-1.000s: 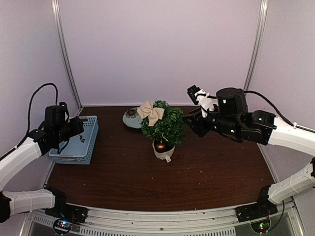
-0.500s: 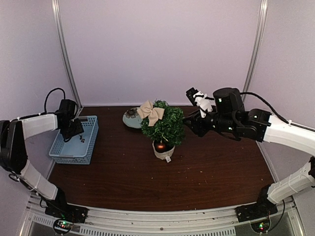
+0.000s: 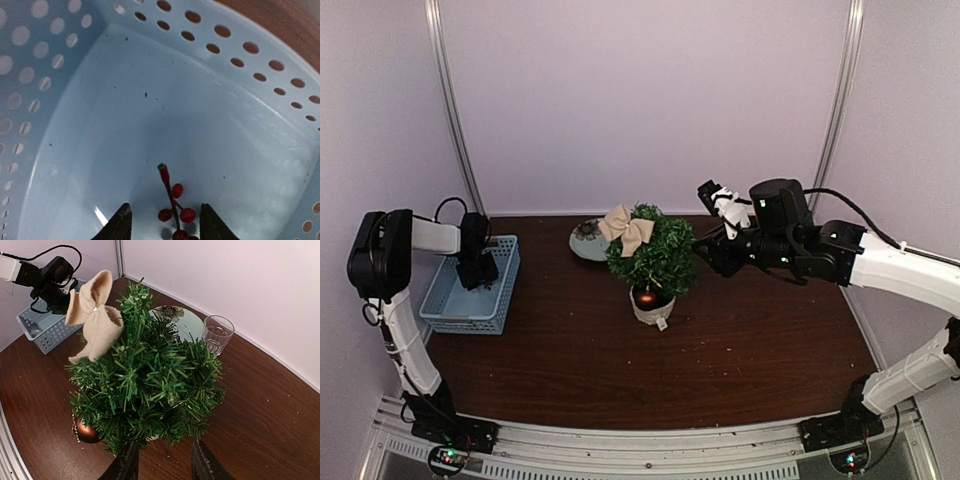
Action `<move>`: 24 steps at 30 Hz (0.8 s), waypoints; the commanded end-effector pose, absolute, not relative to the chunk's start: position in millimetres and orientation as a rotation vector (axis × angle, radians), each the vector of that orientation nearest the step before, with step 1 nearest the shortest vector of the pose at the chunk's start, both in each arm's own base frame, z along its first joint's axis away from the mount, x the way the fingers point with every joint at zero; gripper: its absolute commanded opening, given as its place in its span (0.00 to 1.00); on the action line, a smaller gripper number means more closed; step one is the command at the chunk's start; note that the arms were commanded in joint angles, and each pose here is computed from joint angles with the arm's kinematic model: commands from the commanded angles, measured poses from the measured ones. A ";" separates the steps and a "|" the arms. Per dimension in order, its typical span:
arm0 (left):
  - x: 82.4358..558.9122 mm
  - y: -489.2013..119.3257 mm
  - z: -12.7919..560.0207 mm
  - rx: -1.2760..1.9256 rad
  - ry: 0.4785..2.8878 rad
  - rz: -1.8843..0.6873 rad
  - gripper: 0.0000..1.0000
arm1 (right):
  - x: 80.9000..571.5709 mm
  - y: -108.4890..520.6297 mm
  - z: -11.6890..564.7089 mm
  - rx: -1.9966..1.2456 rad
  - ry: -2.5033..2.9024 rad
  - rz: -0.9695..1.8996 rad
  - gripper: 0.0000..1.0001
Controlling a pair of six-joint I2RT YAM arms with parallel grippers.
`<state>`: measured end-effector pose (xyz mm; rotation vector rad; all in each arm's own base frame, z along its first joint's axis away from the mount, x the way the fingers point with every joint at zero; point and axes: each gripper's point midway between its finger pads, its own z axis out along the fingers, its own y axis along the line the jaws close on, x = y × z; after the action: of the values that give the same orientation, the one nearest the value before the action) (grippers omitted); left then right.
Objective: Decorate the small christmas tree
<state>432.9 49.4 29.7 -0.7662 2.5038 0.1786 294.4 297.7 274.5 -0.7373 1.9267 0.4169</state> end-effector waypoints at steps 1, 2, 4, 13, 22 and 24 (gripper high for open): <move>445.8 47.0 23.0 -0.810 2.485 0.111 0.42 | 297.0 298.0 287.8 -0.715 1.914 0.439 0.36; 445.2 47.6 23.2 -0.813 2.489 0.118 0.40 | 297.2 297.3 288.5 -0.713 1.913 0.438 0.36; 445.0 47.6 23.8 -0.812 2.490 0.119 0.30 | 296.7 296.4 289.8 -0.711 1.910 0.439 0.37; 443.1 19.5 71.8 -0.759 2.374 -0.154 0.00 | 289.7 294.7 296.4 -0.715 1.888 0.481 0.37; 416.8 -55.1 206.8 -0.566 2.016 -0.611 0.00 | 270.2 309.8 314.1 -0.782 1.775 0.643 0.37; 405.8 -80.9 241.0 -0.531 1.909 -0.732 0.00 | 268.3 315.8 319.8 -0.791 1.749 0.677 0.37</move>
<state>413.8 -24.2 174.2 -0.6348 2.1249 -0.4268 276.4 303.8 306.0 -0.7685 1.8205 0.5718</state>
